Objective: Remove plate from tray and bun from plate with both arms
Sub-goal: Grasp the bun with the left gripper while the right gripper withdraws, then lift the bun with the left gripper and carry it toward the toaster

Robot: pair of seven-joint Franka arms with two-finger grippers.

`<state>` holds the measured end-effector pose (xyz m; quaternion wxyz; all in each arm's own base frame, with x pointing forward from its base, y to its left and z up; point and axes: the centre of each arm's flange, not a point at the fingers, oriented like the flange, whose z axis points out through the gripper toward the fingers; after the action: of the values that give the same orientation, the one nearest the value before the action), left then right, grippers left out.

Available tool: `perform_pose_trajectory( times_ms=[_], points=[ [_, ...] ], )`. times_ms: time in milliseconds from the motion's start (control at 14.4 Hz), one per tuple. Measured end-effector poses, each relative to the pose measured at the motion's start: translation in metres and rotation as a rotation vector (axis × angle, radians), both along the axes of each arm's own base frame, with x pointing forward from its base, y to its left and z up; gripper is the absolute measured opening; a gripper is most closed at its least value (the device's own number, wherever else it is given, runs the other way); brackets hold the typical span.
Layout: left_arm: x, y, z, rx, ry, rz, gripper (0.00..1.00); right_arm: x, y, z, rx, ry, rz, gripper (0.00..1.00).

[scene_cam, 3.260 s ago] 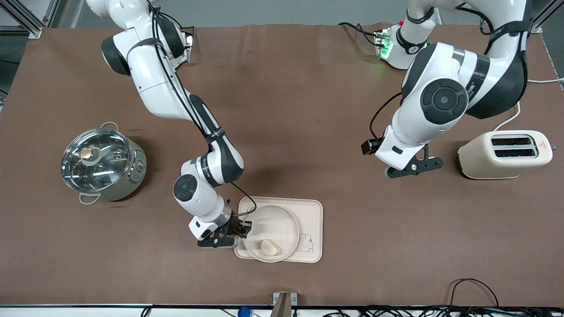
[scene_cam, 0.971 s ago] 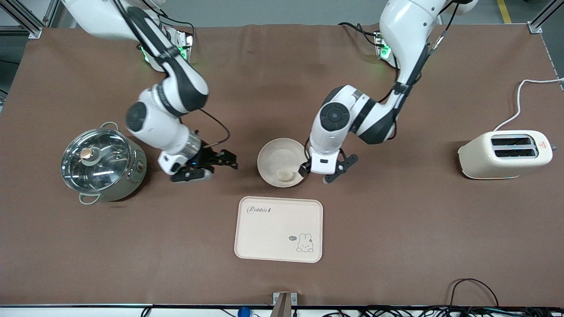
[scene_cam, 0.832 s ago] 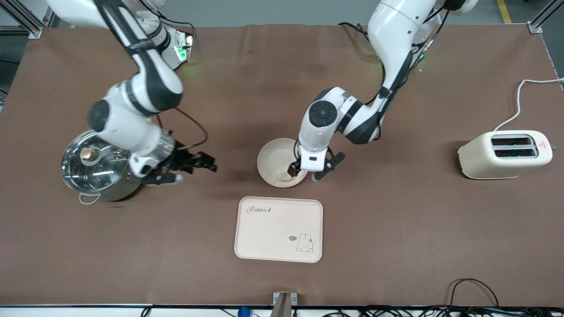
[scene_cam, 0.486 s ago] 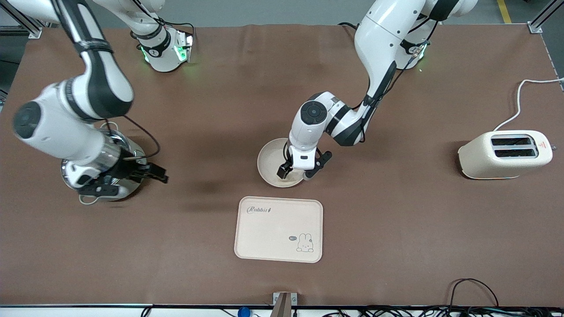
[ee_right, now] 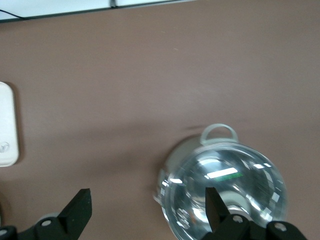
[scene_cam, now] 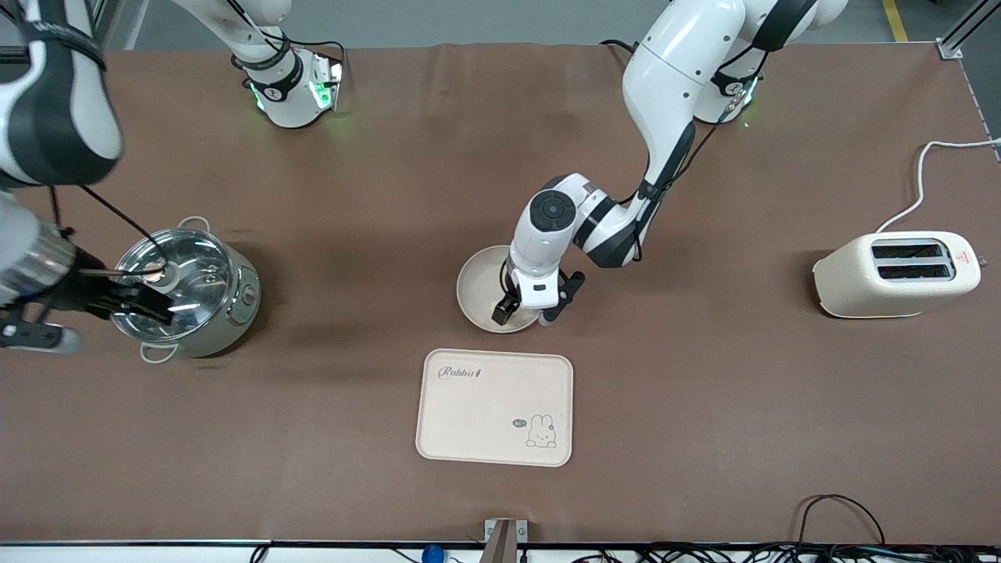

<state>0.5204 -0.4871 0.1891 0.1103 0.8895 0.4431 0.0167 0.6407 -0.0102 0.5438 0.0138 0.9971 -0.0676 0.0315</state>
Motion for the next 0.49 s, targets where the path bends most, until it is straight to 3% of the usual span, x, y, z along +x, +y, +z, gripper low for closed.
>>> perform_pose_trajectory(
  times_ms=[208, 277, 486],
  points=[
    [0.004, -0.004, -0.006, -0.004, -0.001, 0.003, 0.82, -0.030, -0.046, 0.058, -0.024, 0.014, -0.081, 1.00],
    [0.004, -0.004, -0.006, -0.006, -0.002, 0.003, 0.76, -0.043, -0.052, 0.075, -0.035, 0.023, -0.087, 1.00],
    [0.006, -0.006, -0.002, -0.012, -0.009, 0.003, 0.44, -0.074, -0.044, 0.108, -0.068, 0.041, -0.093, 1.00]
  ],
)
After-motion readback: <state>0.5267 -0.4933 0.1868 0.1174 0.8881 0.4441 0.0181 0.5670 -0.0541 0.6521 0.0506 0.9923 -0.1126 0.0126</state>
